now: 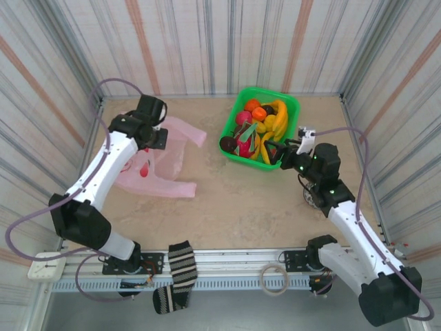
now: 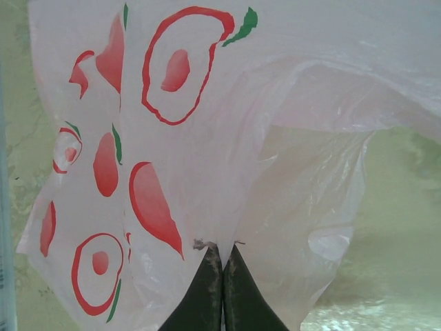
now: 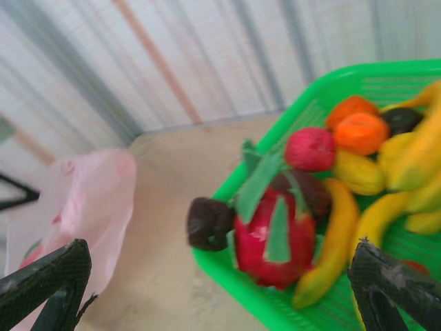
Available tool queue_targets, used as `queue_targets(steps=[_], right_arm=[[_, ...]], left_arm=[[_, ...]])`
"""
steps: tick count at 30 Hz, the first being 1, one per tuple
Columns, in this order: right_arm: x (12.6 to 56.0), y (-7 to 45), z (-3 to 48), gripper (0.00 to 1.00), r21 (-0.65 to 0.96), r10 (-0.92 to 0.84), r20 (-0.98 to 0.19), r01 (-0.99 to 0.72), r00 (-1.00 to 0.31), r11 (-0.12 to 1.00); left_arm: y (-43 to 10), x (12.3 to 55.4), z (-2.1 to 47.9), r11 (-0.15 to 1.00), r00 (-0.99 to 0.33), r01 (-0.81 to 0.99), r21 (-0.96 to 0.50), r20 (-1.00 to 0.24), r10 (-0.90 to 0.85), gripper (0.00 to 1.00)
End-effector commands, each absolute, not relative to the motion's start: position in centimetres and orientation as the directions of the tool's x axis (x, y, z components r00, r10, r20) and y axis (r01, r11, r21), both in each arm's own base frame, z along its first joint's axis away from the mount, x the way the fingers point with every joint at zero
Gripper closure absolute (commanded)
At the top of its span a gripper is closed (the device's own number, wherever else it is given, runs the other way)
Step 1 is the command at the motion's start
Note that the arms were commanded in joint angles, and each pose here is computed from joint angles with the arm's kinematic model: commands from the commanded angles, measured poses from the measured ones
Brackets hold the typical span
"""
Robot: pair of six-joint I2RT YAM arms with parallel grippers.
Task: Place the fake fruits into the plastic bag and tie a complex knot
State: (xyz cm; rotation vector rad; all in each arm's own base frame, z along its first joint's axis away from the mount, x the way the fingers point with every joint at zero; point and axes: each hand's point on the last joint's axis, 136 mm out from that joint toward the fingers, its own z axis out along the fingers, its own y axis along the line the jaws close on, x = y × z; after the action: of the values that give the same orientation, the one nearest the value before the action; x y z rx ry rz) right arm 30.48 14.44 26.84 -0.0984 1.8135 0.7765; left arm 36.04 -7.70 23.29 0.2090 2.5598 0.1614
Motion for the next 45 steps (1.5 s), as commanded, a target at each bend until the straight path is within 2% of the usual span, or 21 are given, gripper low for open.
queue_targets(steps=[1,9,13,17,22,27,31,36,38,42,43,45], right_arm=[[29.7,16.9,26.9,0.01,0.439,0.309,-0.895,-0.520,-0.321,0.732],[29.3,25.0,23.0,0.01,0.425,0.265,-0.904,-0.631,-0.336,0.649],[30.8,28.5,22.8,0.01,0.474,0.344,-0.880,-0.660,-0.328,0.582],[32.3,31.9,22.0,0.01,0.549,0.411,-0.832,-0.665,-0.374,0.507],[34.1,34.8,21.4,0.01,0.614,0.443,-0.785,-0.638,-0.433,0.464],[34.1,36.7,21.0,0.01,0.619,0.415,-0.783,-0.646,-0.464,0.447],[34.7,37.9,19.9,0.06,0.641,0.407,-0.767,-0.624,-0.496,0.447],[35.5,38.7,19.0,0.31,0.668,0.403,-0.744,-0.583,-0.533,0.463],[35.6,38.4,18.5,0.48,0.667,0.395,-0.744,-0.559,-0.539,0.492],[35.7,37.3,17.3,0.94,0.653,0.365,-0.744,-0.496,-0.559,0.572],[35.7,37.0,16.9,1.00,0.644,0.350,-0.746,-0.480,-0.566,0.596],[35.4,36.0,16.0,1.00,0.624,0.324,-0.746,-0.441,-0.582,0.645]], left_arm=[[-8.4,33.2,24.3,0.992,-0.880,0.119,0.036,-0.460,0.123,1.00],[-11.0,32.2,27.9,0.973,-0.841,0.195,-0.121,-0.531,0.103,1.00],[-11.9,31.8,28.8,0.959,-0.831,0.226,-0.173,-0.548,0.097,1.00],[-12.3,31.4,29.4,0.949,-0.824,0.242,-0.200,-0.559,0.092,1.00],[-12.3,31.1,29.9,0.946,-0.817,0.248,-0.208,-0.570,0.089,1.00],[-12.6,31.0,30.0,0.941,-0.819,0.253,-0.227,-0.567,0.084,1.00],[-13.0,31.0,30.1,0.934,-0.816,0.263,-0.241,-0.572,0.082,1.00],[-12.1,31.4,30.5,0.949,-0.799,0.253,-0.187,-0.593,0.096,1.00],[-11.6,31.6,30.7,0.957,-0.795,0.240,-0.162,-0.599,0.098,1.00],[-10.3,32.3,31.5,0.969,-0.776,0.221,-0.114,-0.622,0.104,1.00],[-9.7,32.5,31.9,0.973,-0.771,0.207,-0.097,-0.629,0.102,1.00],[-8.2,33.1,32.9,0.983,-0.756,0.173,-0.066,-0.648,0.090,1.00]])
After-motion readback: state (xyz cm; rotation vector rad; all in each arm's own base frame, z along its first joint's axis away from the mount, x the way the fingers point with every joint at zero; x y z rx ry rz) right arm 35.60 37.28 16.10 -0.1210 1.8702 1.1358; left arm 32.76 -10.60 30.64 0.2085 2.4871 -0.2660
